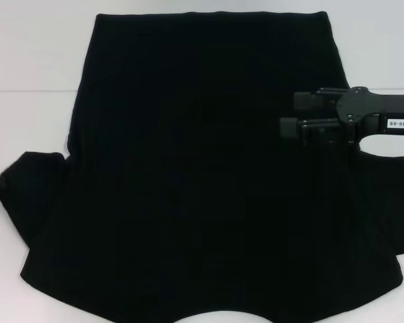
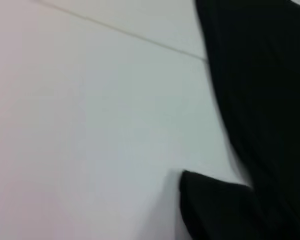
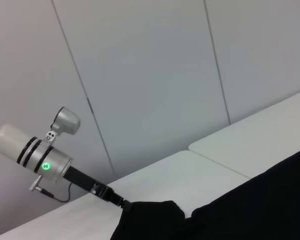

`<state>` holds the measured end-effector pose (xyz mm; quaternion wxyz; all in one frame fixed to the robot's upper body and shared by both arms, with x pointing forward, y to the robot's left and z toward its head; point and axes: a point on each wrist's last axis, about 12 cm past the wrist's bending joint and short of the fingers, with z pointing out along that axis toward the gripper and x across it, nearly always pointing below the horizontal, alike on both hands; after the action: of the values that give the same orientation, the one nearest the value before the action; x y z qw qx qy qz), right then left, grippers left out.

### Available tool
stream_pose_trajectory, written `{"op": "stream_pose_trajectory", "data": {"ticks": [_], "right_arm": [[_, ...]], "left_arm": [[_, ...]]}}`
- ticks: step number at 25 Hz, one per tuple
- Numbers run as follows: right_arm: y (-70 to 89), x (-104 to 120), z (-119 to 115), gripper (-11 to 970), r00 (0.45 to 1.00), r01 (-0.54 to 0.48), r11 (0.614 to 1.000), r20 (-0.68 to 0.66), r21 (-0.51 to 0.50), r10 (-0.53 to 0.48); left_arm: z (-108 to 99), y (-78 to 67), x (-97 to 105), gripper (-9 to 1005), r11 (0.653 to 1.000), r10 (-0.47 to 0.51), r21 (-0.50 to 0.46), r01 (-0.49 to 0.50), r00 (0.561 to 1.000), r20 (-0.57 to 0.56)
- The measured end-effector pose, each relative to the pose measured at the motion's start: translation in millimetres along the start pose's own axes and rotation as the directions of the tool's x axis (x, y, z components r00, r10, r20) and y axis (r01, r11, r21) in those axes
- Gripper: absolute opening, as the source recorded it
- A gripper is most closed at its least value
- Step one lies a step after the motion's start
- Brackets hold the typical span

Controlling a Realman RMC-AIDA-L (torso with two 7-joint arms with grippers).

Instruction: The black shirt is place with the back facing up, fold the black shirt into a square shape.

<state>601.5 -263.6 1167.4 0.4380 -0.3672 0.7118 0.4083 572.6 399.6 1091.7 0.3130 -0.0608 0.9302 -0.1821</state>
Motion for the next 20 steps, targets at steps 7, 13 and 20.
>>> {"op": "stream_pose_trajectory", "data": {"ticks": [7,13,20], "right_arm": [[0.1,1.0,0.2,883,1.0,-0.006,1.0,0.006,0.002,0.006],[0.2,1.1,0.4,883,1.0,-0.004,1.0,0.007,0.002,0.004],[0.3,1.2,0.5,883,1.0,0.002,1.0,0.006,0.002,-0.002]], "left_arm": [[-0.5,8.4,-10.5,20,0.997,0.008,-0.079,-0.003,0.997,0.071],[1.0,9.3,-12.5,37,0.995,0.013,-0.1,-0.004,0.996,0.092],[2.6,8.2,-18.1,57,0.993,0.028,-0.118,-0.013,0.992,0.121]]}}
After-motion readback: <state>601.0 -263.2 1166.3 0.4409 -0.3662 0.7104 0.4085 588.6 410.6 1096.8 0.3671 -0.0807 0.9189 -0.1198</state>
